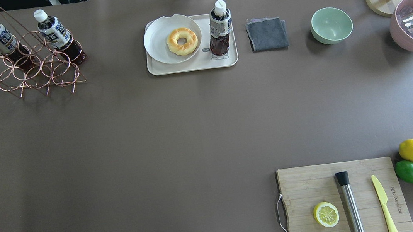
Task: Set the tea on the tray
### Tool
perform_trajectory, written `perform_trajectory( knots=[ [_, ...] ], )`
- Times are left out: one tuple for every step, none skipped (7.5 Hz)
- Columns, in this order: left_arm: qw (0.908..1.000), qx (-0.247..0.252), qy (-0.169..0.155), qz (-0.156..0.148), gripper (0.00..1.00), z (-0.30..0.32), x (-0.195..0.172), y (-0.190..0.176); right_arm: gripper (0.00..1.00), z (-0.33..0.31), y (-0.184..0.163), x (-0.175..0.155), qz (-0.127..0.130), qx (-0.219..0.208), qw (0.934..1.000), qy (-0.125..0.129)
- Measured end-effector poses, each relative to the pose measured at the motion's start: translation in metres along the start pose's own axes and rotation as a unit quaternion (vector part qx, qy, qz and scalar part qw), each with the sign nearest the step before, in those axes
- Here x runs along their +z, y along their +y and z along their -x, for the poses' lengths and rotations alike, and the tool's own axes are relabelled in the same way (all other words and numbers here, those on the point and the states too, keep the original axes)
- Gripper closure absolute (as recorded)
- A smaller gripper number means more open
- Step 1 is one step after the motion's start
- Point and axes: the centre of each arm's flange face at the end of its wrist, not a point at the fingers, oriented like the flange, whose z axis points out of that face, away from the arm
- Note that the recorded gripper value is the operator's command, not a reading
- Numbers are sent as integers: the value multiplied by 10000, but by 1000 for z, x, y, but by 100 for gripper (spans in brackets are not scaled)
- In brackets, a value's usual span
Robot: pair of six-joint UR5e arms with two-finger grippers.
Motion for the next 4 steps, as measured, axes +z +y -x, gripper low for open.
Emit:
perform_trajectory(
  knots=[
    [9997,-92,87,217,0,4,-3,-3,0,-2,1,1,2,6,10000,6],
    [9992,-161,81,350,0,7,-10,-9,0,-3,2,2,15,22,10000,8],
    [9989,-149,10,449,0,11,-16,-17,0,-5,2,4,26,47,10000,5],
    [9986,-63,-146,509,0,19,-24,-19,0,-6,2,4,35,73,10000,-4]
  ],
)
